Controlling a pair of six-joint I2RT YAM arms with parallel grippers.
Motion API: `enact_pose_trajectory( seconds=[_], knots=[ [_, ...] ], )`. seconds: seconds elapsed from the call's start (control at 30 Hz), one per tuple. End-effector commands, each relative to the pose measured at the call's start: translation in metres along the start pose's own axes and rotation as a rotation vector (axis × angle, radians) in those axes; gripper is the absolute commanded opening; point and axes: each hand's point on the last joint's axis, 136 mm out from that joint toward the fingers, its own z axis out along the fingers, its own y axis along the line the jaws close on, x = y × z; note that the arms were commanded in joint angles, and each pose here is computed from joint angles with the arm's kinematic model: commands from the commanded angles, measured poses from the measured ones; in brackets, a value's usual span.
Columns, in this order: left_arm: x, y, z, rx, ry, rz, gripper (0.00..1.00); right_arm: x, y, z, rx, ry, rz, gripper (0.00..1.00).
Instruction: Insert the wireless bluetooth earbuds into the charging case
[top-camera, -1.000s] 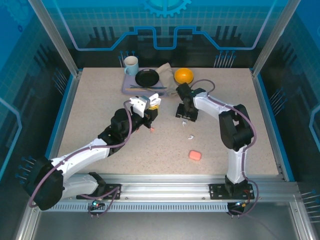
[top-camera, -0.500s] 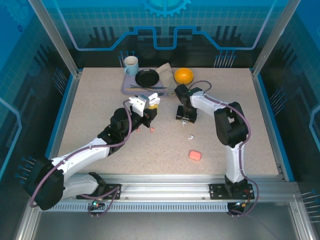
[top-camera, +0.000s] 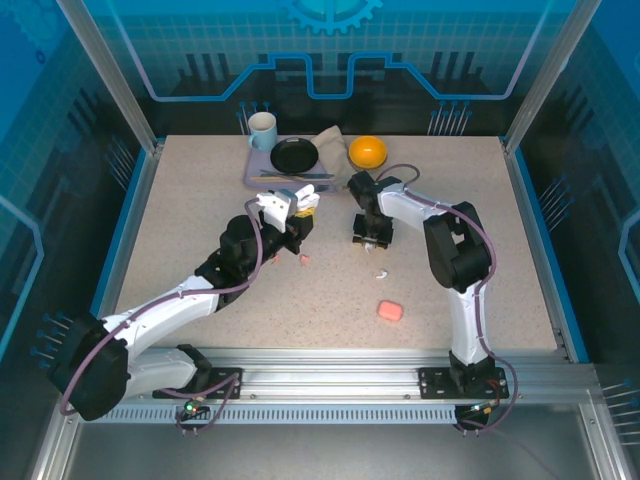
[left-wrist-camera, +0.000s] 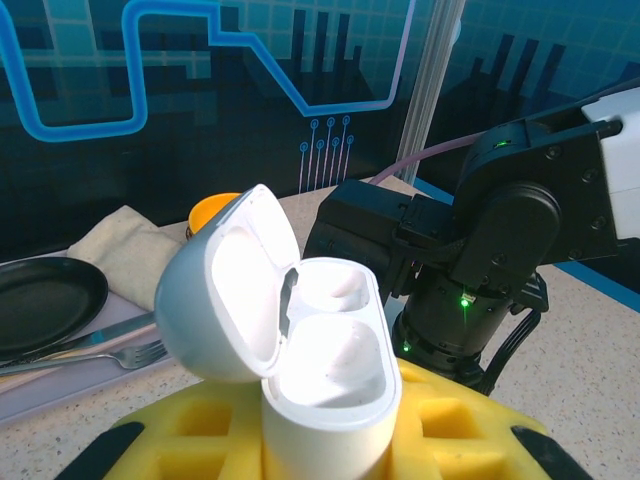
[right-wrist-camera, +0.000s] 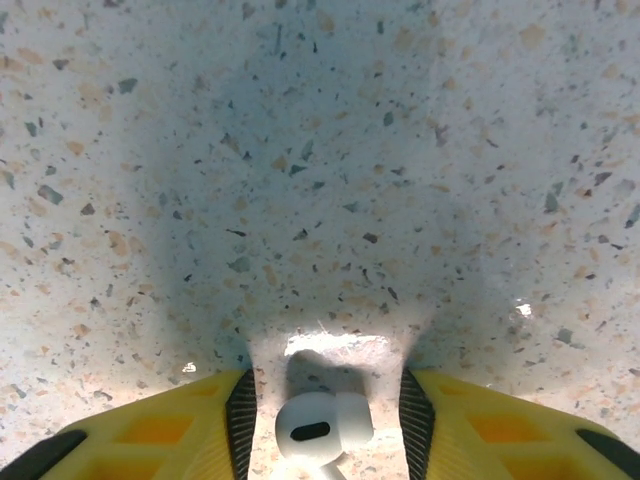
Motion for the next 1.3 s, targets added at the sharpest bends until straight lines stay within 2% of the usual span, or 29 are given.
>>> enact_pose_trajectory(
  seconds=[0.0,0.83,1.27],
  knots=[
    [-0.017,-0.001,-0.001,0.016,-0.059,0.006,0.00,0.002,0.002,0.002,0.017,0.009,-0.019,0.43],
    [-0.017,-0.003,0.002,0.021,-0.053,0.000,0.00,0.001,0.001,0.009,0.016,0.004,-0.045,0.29],
    [-0.022,-0.003,0.004,0.024,-0.058,0.003,0.00,-0.004,0.005,-0.028,-0.076,-0.084,-0.008,0.26]
  ],
)
